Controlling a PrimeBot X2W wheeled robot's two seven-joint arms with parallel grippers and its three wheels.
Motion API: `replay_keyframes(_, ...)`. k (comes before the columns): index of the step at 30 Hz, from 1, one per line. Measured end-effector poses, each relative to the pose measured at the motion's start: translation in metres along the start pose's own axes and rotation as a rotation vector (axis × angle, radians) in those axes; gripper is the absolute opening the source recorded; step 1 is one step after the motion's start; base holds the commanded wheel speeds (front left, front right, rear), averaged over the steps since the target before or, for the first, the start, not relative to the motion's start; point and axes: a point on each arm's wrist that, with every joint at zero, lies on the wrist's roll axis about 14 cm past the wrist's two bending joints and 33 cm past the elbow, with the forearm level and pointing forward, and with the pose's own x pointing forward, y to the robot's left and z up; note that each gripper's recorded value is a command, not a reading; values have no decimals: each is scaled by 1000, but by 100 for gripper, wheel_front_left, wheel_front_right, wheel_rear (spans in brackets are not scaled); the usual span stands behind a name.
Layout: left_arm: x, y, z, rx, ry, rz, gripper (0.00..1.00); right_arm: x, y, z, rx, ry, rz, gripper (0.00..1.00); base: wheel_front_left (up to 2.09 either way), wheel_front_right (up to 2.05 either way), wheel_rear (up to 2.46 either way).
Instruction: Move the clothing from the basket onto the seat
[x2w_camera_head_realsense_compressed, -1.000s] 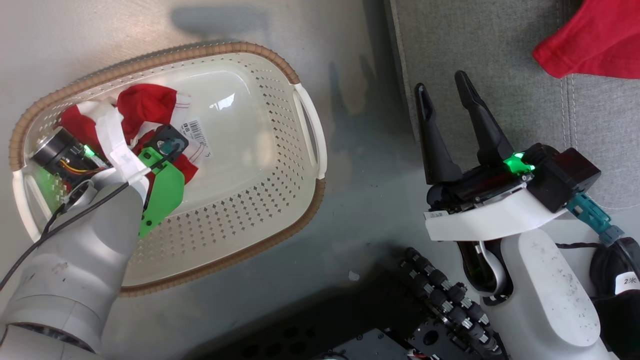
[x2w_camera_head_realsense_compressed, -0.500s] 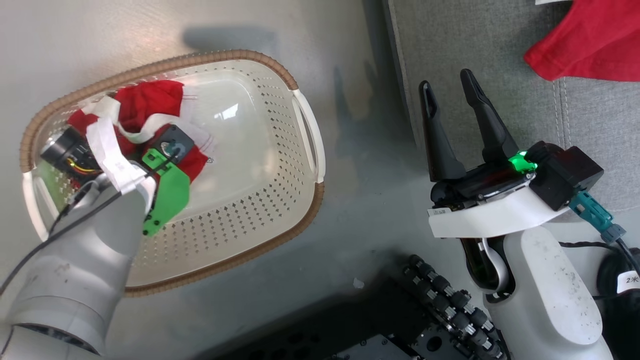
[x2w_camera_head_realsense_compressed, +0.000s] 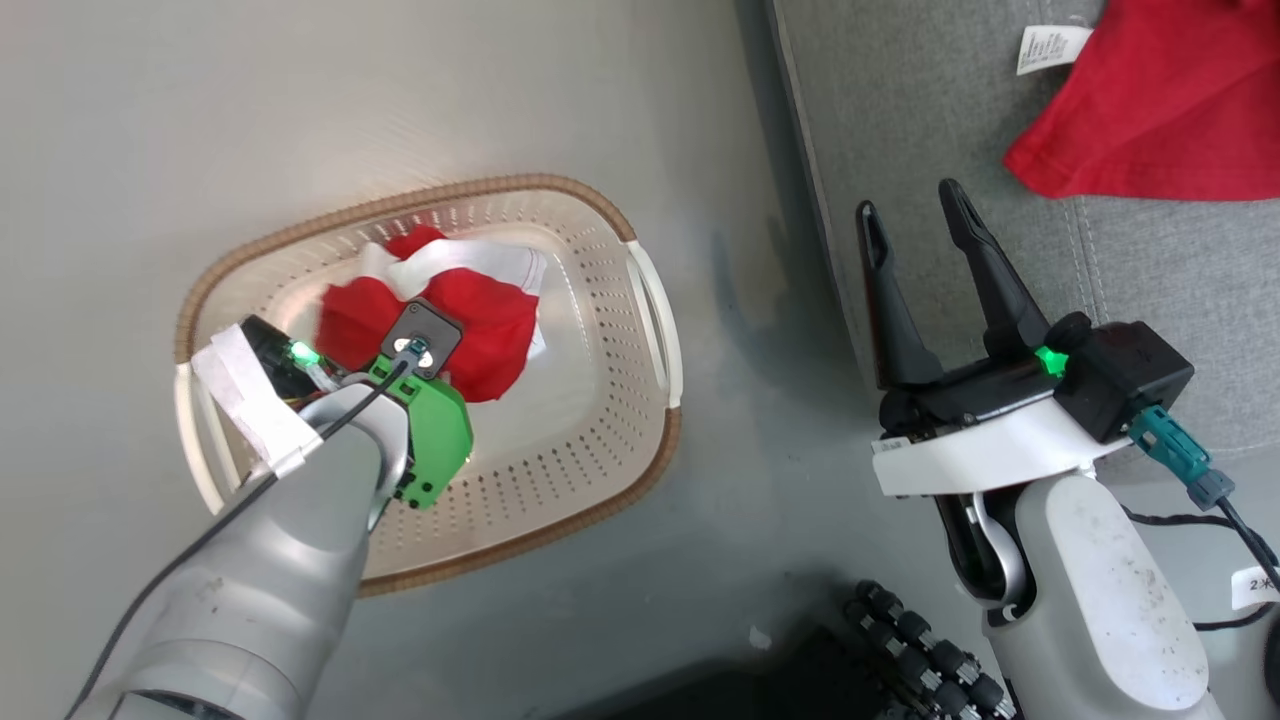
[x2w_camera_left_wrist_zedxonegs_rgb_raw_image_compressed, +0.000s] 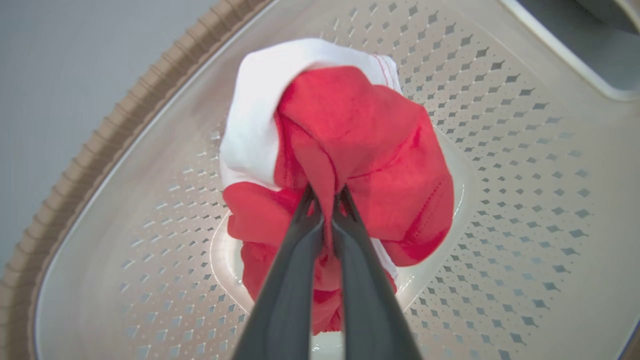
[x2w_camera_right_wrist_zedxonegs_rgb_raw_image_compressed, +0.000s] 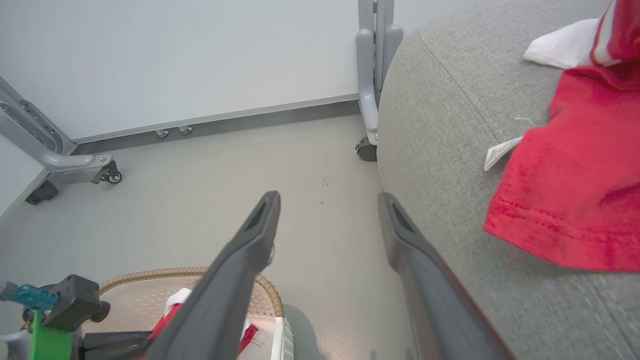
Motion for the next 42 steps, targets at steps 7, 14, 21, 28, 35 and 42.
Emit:
replay_keyframes(7,-37,-1,55,-97,-186,69,0,-18,5,29,-10,-44,0,100,0,0,0)
replay_keyframes(14,-77,-12,101,-137,-356,99,0,-36,12,57,-21,-87,8,100,0,0,0)
replay_keyframes(21,-128,-21,152,-163,-573,142,0,-55,20,79,-25,-121,19,100,0,0,0)
replay_keyframes(28,-189,-21,191,-142,-770,208,0,-73,29,97,-33,-149,39,100,0,0,0)
replay_keyframes(35,-258,-32,233,-92,-987,235,0,-90,39,112,-39,-176,62,100,0,0,0)
replay_keyframes(42,-315,-49,252,-47,-1145,264,0,-104,49,121,-48,-197,87,100,0,0,0)
